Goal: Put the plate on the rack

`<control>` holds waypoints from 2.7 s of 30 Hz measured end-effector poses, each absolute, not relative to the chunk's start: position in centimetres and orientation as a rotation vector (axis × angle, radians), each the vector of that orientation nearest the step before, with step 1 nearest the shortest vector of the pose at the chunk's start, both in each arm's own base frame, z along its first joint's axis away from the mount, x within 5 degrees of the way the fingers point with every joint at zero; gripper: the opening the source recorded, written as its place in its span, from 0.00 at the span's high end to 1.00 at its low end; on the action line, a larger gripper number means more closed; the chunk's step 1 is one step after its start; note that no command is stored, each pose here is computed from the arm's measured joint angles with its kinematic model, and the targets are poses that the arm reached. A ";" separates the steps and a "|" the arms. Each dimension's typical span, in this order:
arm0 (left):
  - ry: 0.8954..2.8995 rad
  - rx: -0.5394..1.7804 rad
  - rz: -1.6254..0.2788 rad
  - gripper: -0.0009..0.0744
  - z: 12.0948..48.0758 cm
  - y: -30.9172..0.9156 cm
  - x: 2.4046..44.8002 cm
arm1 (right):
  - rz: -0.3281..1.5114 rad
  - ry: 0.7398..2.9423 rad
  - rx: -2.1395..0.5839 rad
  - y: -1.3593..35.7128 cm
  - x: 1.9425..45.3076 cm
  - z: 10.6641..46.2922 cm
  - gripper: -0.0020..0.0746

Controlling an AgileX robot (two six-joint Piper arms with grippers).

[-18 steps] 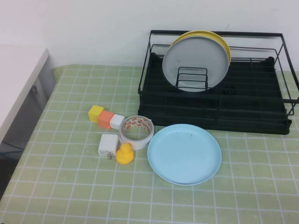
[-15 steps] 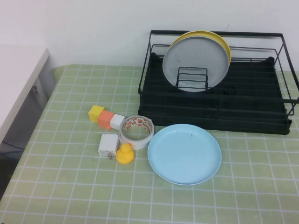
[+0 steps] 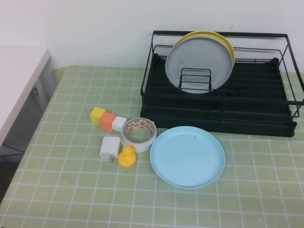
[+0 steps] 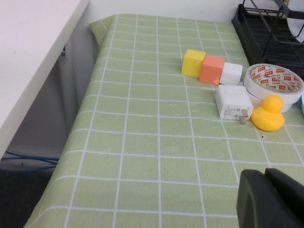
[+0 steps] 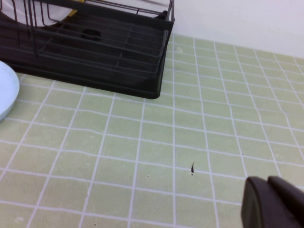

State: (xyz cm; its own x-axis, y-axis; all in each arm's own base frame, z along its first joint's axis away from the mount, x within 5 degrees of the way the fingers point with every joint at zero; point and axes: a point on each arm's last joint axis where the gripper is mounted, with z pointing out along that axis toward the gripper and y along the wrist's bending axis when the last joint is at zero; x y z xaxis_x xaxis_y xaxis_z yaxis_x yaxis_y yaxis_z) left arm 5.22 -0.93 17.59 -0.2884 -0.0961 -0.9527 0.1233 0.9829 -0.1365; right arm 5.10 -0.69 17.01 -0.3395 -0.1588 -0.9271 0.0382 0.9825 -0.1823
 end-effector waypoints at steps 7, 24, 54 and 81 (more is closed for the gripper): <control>1.850 0.013 -0.225 0.99 17.6 -1.0 5.2 | -0.199 1.908 -0.084 -0.7 5.1 17.0 0.97; 1.303 -0.915 -1.165 0.99 20.9 -0.6 5.6 | 0.618 1.774 0.506 1.6 5.3 17.8 0.97; 2.123 0.033 -0.666 0.99 28.7 -5.0 11.5 | 0.582 1.744 0.451 1.5 5.4 18.1 0.97; 2.663 0.450 -0.303 0.95 25.7 -18.0 30.3 | 0.597 1.788 0.432 1.8 5.3 17.8 0.97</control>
State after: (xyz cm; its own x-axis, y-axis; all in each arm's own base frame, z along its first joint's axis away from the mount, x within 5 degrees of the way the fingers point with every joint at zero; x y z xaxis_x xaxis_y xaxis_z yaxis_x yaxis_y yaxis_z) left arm 30.32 -18.04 25.73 -0.8592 0.2647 -0.4378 0.3562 0.9238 -0.1406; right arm 5.29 1.82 17.77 -0.2879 0.5682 -0.7709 -0.0087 0.8034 0.5954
